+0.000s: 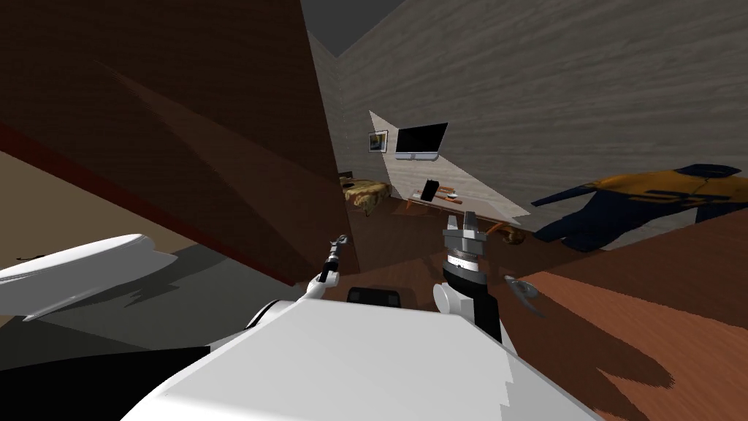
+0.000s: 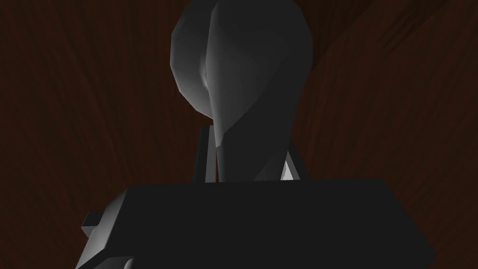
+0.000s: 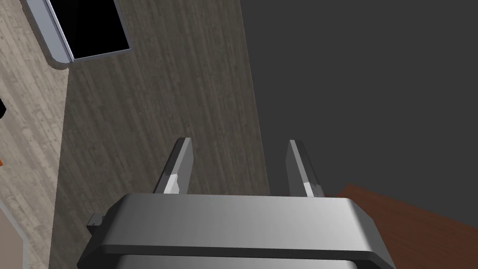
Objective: Push the door open
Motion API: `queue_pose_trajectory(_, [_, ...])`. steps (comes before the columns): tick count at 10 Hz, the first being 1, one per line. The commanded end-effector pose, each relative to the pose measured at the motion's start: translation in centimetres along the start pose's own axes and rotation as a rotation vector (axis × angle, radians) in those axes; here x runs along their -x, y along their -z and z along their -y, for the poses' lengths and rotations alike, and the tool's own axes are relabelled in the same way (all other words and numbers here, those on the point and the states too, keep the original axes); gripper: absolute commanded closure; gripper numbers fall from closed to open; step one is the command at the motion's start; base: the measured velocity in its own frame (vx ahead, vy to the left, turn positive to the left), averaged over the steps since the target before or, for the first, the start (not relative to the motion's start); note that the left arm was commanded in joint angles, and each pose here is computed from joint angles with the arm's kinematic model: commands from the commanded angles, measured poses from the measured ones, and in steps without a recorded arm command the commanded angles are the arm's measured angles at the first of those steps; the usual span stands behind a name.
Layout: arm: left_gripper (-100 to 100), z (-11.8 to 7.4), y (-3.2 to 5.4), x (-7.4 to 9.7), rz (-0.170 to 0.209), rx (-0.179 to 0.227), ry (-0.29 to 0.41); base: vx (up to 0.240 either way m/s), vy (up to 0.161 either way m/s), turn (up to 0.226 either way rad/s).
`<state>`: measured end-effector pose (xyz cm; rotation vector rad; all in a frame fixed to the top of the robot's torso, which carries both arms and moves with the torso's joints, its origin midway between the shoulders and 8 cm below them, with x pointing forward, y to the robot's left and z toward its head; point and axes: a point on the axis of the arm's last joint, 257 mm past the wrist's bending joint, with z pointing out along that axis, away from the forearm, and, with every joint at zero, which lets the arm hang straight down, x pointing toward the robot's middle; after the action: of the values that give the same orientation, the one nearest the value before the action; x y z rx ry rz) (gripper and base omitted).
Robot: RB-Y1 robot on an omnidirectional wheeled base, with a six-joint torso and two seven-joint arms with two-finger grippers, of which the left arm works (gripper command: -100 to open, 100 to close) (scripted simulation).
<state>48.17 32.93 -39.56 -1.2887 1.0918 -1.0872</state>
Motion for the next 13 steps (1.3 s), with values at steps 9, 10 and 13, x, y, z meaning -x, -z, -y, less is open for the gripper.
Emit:
queue_pose_trajectory(9, [100,0.2,0.40,6.2,0.137,-0.001,-0.003,0.179,-0.053,0.052])
queue_pose_trajectory(10, [100,0.4,0.52,7.4,0.166,-0.005,-0.002,0.138,-0.054,0.055])
queue_pose_trajectory(13, [100,0.4,0.79,8.9,0.201,-0.006,-0.002,0.177,-0.061,0.063])
